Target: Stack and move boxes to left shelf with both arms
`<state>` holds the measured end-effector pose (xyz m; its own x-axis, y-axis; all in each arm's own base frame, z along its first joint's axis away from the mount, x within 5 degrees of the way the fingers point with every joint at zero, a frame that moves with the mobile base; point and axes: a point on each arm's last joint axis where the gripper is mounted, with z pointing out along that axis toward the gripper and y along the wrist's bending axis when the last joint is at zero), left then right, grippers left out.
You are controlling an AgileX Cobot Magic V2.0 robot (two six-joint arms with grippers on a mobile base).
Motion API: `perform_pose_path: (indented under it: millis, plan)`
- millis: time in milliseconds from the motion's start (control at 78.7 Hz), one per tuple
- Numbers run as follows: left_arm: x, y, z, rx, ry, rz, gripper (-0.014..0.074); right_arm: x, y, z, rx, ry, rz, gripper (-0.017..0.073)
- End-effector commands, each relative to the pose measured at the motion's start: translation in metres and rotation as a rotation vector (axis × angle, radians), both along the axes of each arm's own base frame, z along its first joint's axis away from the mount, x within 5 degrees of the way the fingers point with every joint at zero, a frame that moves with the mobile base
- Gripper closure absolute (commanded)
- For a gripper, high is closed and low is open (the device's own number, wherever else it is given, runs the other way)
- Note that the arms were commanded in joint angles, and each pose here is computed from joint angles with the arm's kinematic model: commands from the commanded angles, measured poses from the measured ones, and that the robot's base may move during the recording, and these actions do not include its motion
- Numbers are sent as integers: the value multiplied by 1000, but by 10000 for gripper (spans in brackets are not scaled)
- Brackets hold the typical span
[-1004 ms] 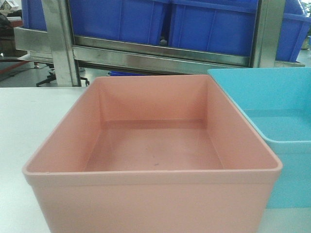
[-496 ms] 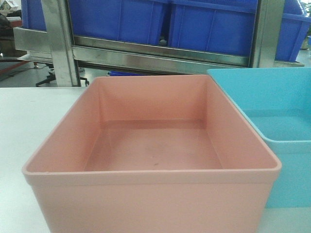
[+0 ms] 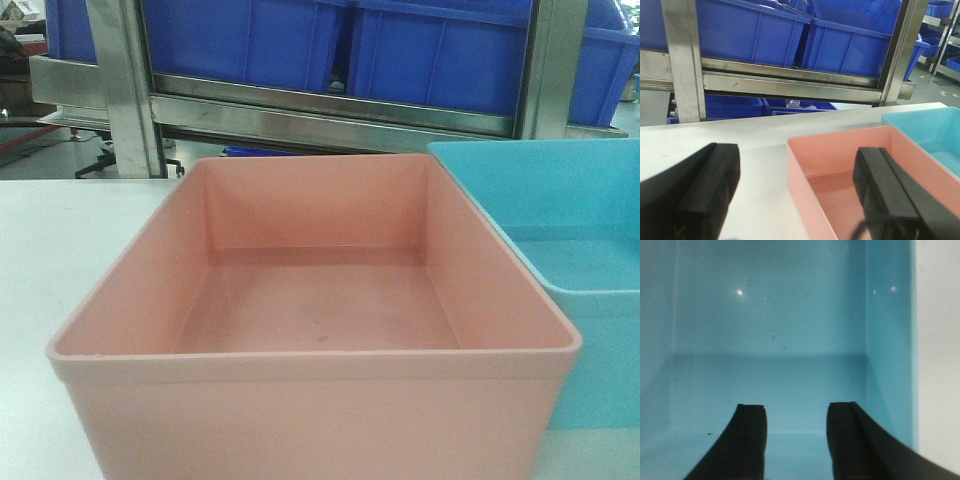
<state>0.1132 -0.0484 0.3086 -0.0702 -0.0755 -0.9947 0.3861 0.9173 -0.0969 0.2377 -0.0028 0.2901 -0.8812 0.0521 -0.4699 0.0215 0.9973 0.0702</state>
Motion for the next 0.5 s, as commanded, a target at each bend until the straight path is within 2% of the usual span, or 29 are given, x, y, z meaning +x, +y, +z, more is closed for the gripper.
perform_pose_path:
  millis: [0, 203, 483]
  plan:
    - [1, 2, 15, -42, -83, 26, 208, 25, -12, 20, -30, -46, 13, 123]
    - [1, 2, 15, -42, -83, 26, 208, 86, -40, 16, -56, -23, -12, 124]
    - [1, 2, 15, -42, -83, 26, 208, 131, -63, -14, -63, 75, -4, 124]
